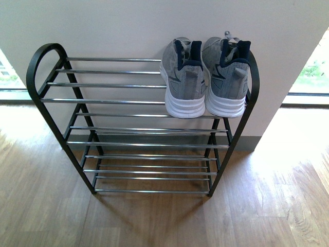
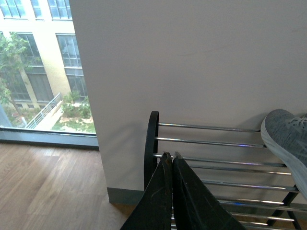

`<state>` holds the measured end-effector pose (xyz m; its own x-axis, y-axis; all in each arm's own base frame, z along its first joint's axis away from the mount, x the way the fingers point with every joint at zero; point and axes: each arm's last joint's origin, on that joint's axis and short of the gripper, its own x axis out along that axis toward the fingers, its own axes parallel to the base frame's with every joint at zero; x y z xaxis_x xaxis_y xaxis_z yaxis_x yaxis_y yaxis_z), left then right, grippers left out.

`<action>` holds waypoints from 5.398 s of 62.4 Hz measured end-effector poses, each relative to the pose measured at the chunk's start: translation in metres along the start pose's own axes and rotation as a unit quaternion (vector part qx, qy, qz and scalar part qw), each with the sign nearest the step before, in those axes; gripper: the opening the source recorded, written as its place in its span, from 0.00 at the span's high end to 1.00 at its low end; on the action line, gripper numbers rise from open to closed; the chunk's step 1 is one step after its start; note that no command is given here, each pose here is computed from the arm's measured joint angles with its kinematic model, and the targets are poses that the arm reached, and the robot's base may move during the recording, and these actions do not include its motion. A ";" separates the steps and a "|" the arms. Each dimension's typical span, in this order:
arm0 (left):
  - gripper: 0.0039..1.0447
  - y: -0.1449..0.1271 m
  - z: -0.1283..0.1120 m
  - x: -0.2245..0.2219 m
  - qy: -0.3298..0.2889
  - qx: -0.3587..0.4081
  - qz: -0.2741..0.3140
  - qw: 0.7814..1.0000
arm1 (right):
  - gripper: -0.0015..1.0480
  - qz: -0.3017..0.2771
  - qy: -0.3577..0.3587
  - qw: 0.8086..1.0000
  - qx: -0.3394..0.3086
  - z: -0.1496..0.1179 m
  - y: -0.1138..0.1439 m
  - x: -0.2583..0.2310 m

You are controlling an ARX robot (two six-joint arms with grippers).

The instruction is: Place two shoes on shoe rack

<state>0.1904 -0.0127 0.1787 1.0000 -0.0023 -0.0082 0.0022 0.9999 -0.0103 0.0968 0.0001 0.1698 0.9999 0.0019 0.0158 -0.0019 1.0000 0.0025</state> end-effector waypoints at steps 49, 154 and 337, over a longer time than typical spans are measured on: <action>0.99 0.012 -0.011 -0.056 -0.005 0.001 -0.001 1.000 | 0.09 0.000 0.000 1.000 0.000 0.000 0.000 0.000; 0.43 0.012 -0.012 -0.093 -0.003 0.001 0.000 1.000 | 0.09 0.000 0.000 1.000 0.000 0.000 0.000 0.000; 0.09 0.012 -0.012 -0.093 -0.003 0.002 0.000 1.000 | 0.09 -0.002 0.001 1.000 0.000 0.000 0.000 0.000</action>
<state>0.0978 -0.0003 0.1671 1.0000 -0.0031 -0.0017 0.0030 1.0000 -0.0067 0.0968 0.0001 0.1697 0.9999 -0.0011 0.0143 0.0011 1.0000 0.0025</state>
